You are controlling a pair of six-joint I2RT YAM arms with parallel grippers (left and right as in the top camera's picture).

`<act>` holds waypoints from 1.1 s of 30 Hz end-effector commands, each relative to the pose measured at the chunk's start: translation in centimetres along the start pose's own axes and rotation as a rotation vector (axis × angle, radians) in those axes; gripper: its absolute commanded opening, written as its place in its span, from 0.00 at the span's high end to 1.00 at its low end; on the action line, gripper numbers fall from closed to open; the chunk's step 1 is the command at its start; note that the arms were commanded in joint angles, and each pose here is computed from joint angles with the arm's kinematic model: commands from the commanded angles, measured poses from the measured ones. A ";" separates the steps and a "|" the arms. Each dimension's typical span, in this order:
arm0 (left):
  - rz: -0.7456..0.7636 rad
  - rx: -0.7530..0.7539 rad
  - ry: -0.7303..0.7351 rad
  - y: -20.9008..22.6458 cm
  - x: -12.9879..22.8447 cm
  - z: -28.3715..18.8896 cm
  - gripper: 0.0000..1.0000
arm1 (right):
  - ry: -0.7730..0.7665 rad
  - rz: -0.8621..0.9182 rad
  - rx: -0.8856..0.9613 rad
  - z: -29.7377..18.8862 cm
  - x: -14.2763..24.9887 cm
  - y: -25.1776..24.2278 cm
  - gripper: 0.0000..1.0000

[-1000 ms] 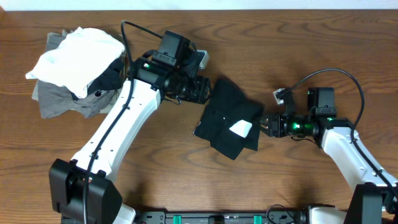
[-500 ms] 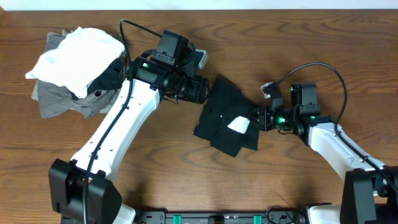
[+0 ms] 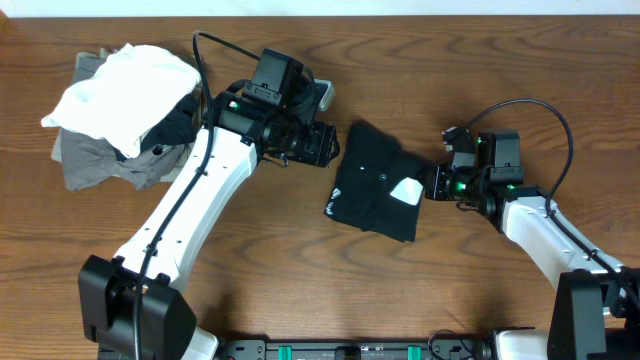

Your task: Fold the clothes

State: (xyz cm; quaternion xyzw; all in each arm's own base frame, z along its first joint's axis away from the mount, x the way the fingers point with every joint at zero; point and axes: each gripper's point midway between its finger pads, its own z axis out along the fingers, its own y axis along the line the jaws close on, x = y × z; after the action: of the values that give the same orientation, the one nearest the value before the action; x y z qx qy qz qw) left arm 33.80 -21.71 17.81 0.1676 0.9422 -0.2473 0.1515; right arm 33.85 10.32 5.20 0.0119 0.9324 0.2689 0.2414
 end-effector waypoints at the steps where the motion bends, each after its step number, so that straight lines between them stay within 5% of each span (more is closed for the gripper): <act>1: 0.006 -0.015 0.020 0.6 0.1 0.6 0.48 | -0.032 -0.009 0.112 -0.1 -1.1 -2.1 0.71; 3: -0.003 -0.018 0.040 0.9 0.5 1.2 0.48 | -0.029 -0.034 0.111 -0.2 -1.0 -2.0 0.53; 6: -0.024 -0.023 0.092 1.4 1.5 2.2 0.48 | -0.045 -0.032 0.096 -1.1 -1.4 -1.6 0.53; 8: -0.038 -0.019 0.126 1.7 2.1 3.1 0.48 | -0.071 -0.037 0.062 -2.3 -1.9 -0.7 0.60; 13: -0.065 -0.017 0.187 2.5 3.1 5.1 0.47 | -0.168 -0.036 -0.022 -6.0 -3.5 2.7 0.98; 16: -0.087 0.078 0.223 1.5 3.5 6.4 0.52 | -0.174 -0.061 -0.051 -6.4 -3.3 4.3 0.99; 21: -0.091 0.185 0.264 0.1 3.9 9.3 0.76 | -0.080 -0.078 -0.066 -3.2 -1.5 5.0 0.99; 28: -0.146 0.163 0.391 1.5 6.7 14.2 0.81 | 0.096 0.100 -0.029 3.7 2.1 1.5 0.99; 33: -0.250 0.137 0.457 3.4 8.3 15.7 0.81 | 0.121 0.325 0.023 4.3 2.7 -1.6 0.98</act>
State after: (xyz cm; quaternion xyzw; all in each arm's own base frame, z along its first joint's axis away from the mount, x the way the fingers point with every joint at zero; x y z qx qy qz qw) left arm 30.82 -26.14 2.19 0.1374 0.9401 -0.2987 -0.0900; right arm 33.25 13.27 0.96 0.0712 0.9368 0.3042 0.1575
